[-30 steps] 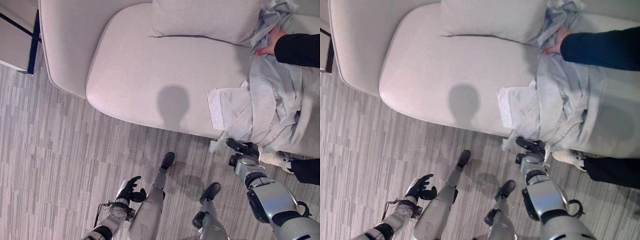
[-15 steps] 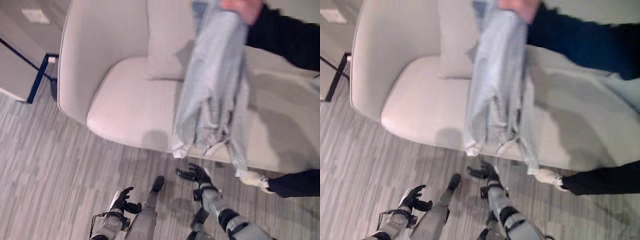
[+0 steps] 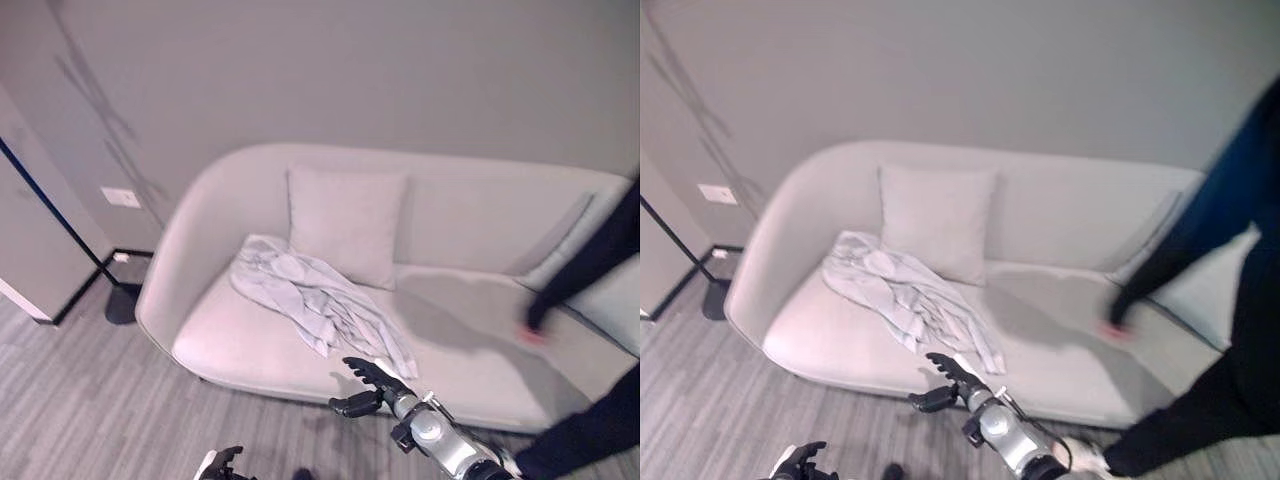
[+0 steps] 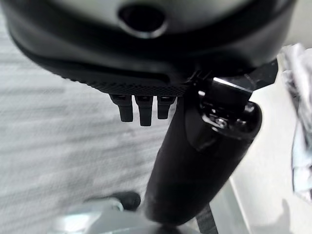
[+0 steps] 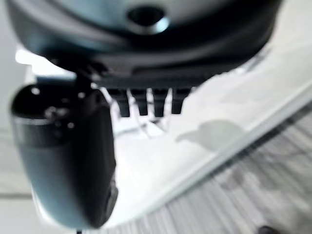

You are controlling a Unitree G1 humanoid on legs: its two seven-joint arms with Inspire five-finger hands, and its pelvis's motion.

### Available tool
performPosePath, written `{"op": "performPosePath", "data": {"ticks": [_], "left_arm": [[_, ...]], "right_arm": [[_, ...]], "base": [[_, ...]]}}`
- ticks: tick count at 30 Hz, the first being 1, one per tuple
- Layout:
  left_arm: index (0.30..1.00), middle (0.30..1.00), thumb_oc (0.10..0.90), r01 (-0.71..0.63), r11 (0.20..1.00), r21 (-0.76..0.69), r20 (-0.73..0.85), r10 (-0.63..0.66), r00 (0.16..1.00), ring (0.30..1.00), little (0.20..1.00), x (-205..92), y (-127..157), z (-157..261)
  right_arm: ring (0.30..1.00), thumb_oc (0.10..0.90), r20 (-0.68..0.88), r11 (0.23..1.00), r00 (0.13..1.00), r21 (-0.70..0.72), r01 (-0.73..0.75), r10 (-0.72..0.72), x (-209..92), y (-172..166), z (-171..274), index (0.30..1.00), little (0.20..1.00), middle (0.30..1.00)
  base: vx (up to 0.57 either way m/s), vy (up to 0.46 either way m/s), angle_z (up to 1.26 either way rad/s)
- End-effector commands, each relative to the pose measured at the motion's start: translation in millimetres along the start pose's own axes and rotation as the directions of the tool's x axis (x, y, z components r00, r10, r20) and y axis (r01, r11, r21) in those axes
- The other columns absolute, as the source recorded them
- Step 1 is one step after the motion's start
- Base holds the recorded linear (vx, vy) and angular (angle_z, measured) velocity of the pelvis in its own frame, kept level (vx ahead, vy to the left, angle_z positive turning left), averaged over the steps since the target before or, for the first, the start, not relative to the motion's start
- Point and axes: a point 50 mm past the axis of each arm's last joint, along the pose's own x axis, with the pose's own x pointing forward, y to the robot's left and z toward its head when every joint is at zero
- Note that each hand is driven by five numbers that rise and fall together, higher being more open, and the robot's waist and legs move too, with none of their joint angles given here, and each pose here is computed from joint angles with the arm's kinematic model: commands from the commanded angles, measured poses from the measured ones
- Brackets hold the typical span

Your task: Hang the clothes on the sofa on the clothes rack.

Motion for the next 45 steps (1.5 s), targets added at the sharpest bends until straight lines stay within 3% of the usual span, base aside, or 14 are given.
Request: {"op": "performPosePath", "data": {"ticks": [1,6,7,8,9,17,25,28,32,34,36,39,41,45], "left_arm": [[0.900,0.900,0.800,0.026,1.000,0.015,0.041,-0.027,0.999,0.900,0.900,2.0,-6.2,11.8],[0.900,0.900,0.800,0.025,0.997,-0.074,-0.037,-0.028,0.999,0.900,0.900,-0.7,-5.8,-4.8],[0.900,0.900,0.800,0.038,0.992,-0.124,0.000,-0.038,0.999,0.900,0.900,-2.2,-14.8,-0.7],[0.900,0.900,0.800,0.067,0.996,-0.063,0.043,-0.064,0.997,0.900,0.900,-2.8,-20.0,4.7],[0.900,0.900,0.800,0.073,0.994,-0.084,0.061,-0.068,0.996,0.900,0.900,-2.1,-21.2,10.1],[0.900,0.900,0.800,-0.003,0.977,-0.213,-0.048,-0.008,0.999,0.900,0.900,-4.2,-17.1,-8.9],[0.900,0.900,0.800,0.032,0.995,-0.098,-0.029,-0.035,0.999,0.900,0.900,-5.5,-24.3,-8.0],[0.900,0.900,0.800,0.046,0.994,0.103,0.064,-0.052,0.997,0.900,0.900,-0.9,-6.2,6.3],[0.900,0.900,0.800,0.021,0.940,0.340,0.260,-0.115,0.959,0.900,0.900,3.8,-2.2,54.9],[0.900,0.900,0.800,0.011,0.947,0.320,0.189,-0.076,0.979,0.900,0.900,4.1,9.9,36.3],[0.900,0.900,0.800,-0.065,0.981,0.181,0.089,0.049,0.995,0.900,0.900,3.4,37.0,13.6],[0.900,0.900,0.800,-0.125,0.990,0.072,0.106,0.117,0.988,0.900,0.900,4.1,55.3,20.8],[0.900,0.900,0.800,-0.154,0.987,0.045,0.133,0.147,0.980,0.900,0.900,5.6,60.5,31.0],[0.900,0.900,0.800,-0.153,0.987,0.051,0.125,0.146,0.981,0.900,0.900,5.5,57.1,28.9]], "right_arm": [[0.900,0.800,0.195,0.997,0.981,-0.072,0.030,-0.016,11.9,-9.4,50.2,0.900,0.900,0.900],[0.900,0.800,0.234,0.966,0.972,-0.256,0.030,0.032,12.7,-3.6,58.0,0.900,0.900,0.900],[0.900,0.800,0.233,0.924,0.972,-0.369,0.102,-0.014,14.2,-23.0,58.5,0.900,0.900,0.900],[0.900,0.800,0.254,0.901,0.967,-0.413,0.135,-0.029,13.6,-32.6,63.1,0.900,0.900,0.900],[0.900,0.800,0.257,0.881,0.961,-0.425,0.209,-0.104,12.3,-54.0,61.4,0.900,0.900,0.900],[0.900,0.800,0.268,0.802,0.924,-0.467,0.372,-0.272,5.7,-87.9,57.0,0.900,0.900,0.900],[0.900,0.800,0.163,0.662,0.845,-0.553,0.506,-0.510,-7.6,-147.3,26.9,0.900,0.900,0.900],[0.900,0.800,0.196,0.525,0.822,-0.686,0.504,-0.534,-7.6,-179.5,47.9,0.900,0.900,0.900],[0.900,0.800,0.297,0.382,0.737,-0.704,0.598,-0.607,-19.0,-218.4,79.7,0.900,0.900,0.900],[0.900,0.800,0.282,0.377,0.738,-0.717,0.587,-0.613,-19.9,-218.5,73.9,0.900,0.900,0.900],[0.900,0.800,0.308,0.310,0.752,-0.771,0.556,-0.583,-17.7,-222.5,89.3,0.900,0.900,0.900],[0.900,0.800,0.272,0.259,0.748,-0.821,0.509,-0.606,-20.7,-226.8,79.3,0.900,0.900,0.900],[0.900,0.800,0.224,0.212,0.715,-0.859,0.466,-0.663,-29.5,-237.9,65.8,0.900,0.900,0.900],[0.900,0.800,0.180,0.235,0.687,-0.853,0.465,-0.704,-34.4,-237.5,48.9,0.900,0.900,0.900]], "base": [[-0.10,0.227,-0.50],[0.01,-0.057,0.17],[0.00,-0.097,0.31],[-0.11,-0.042,-0.42],[-0.16,0.006,-0.26],[0.01,0.066,0.33],[0.10,0.264,0.60],[0.13,0.447,0.42],[-0.07,0.224,-0.11],[0.14,0.414,0.69],[0.18,0.527,0.52],[0.24,0.055,0.14],[0.17,-0.248,0.37],[0.17,-0.187,1.47]]}}
